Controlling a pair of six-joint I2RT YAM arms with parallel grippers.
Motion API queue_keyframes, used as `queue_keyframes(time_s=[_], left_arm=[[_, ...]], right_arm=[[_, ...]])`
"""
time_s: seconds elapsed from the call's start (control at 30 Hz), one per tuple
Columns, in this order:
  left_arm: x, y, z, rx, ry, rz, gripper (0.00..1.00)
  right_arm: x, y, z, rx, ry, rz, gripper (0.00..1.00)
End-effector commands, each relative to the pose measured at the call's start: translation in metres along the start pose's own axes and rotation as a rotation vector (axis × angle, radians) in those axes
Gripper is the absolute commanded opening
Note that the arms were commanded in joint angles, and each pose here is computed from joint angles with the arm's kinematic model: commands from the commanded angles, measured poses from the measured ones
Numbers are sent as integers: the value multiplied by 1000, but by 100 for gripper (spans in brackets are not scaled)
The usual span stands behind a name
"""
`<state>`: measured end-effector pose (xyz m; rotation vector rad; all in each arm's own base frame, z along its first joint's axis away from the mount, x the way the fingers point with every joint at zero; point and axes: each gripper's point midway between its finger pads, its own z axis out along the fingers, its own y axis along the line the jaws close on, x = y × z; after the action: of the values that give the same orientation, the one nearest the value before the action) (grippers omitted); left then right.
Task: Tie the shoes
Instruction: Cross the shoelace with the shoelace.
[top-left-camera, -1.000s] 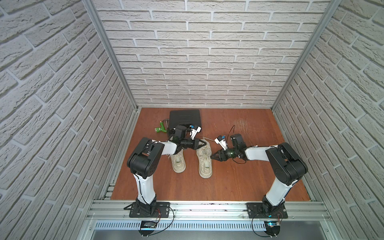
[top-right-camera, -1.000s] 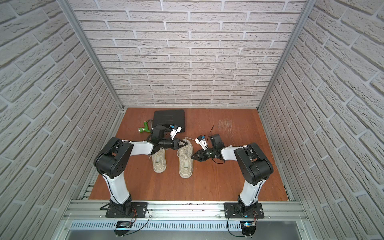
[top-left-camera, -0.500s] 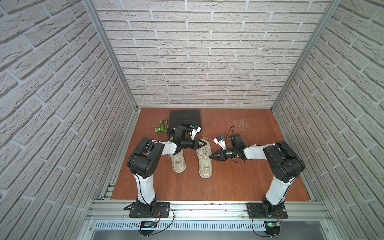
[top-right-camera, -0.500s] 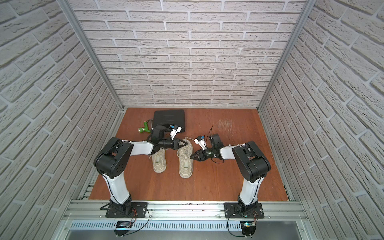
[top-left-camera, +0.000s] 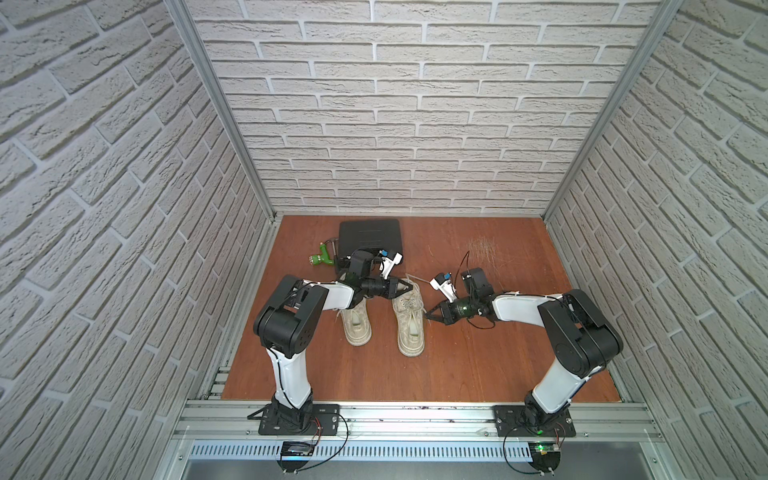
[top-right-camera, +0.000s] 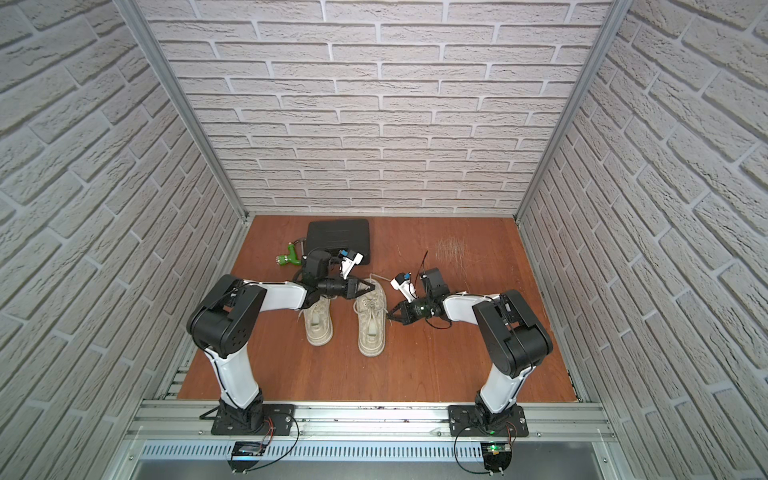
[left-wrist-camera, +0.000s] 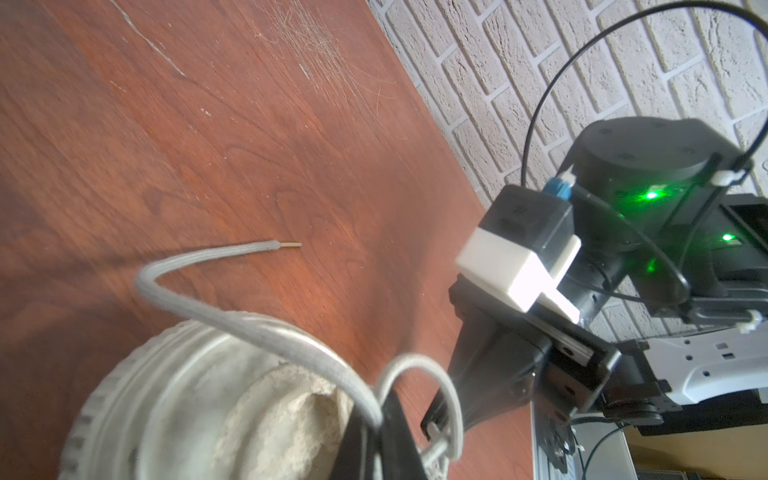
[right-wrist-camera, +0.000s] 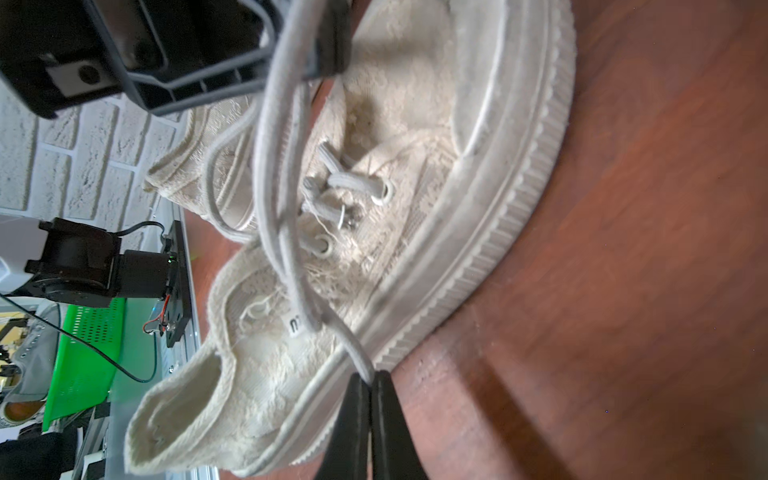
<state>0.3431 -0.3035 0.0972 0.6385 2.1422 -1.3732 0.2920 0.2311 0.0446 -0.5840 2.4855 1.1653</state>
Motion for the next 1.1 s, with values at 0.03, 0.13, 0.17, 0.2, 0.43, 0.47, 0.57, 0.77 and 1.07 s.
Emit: queue_keyframes(time_s=[0.03,0.13,0.17,0.2,0.43,0.47,0.57,0.77,1.07], left_arm=[[-5,-14,-8,-10,-15,61,0],[4,-18,-9,-18,6,57,0],[9,-19,-8,-22,15,55,1],[14,-20,-9,-30,23,51,4],[42,-32,-15,-85,43,16,17],[44,-34,-16,-91,42,11,19],[56,-38,-17,-114,60,-13,32],[83,-30,-36,-226,71,-92,56],[42,-42,-84,-347,10,-85,70]], right_arm=[[12,-10,-21,137,29,20,3],[16,-6,-35,184,30,47,3],[17,-5,-38,193,29,58,3],[19,-2,-40,194,31,70,3],[40,2,-50,246,49,162,3],[41,2,-52,257,43,171,3],[48,0,-57,290,49,197,3],[60,-3,-60,332,86,216,3],[50,-2,-59,335,78,185,3]])
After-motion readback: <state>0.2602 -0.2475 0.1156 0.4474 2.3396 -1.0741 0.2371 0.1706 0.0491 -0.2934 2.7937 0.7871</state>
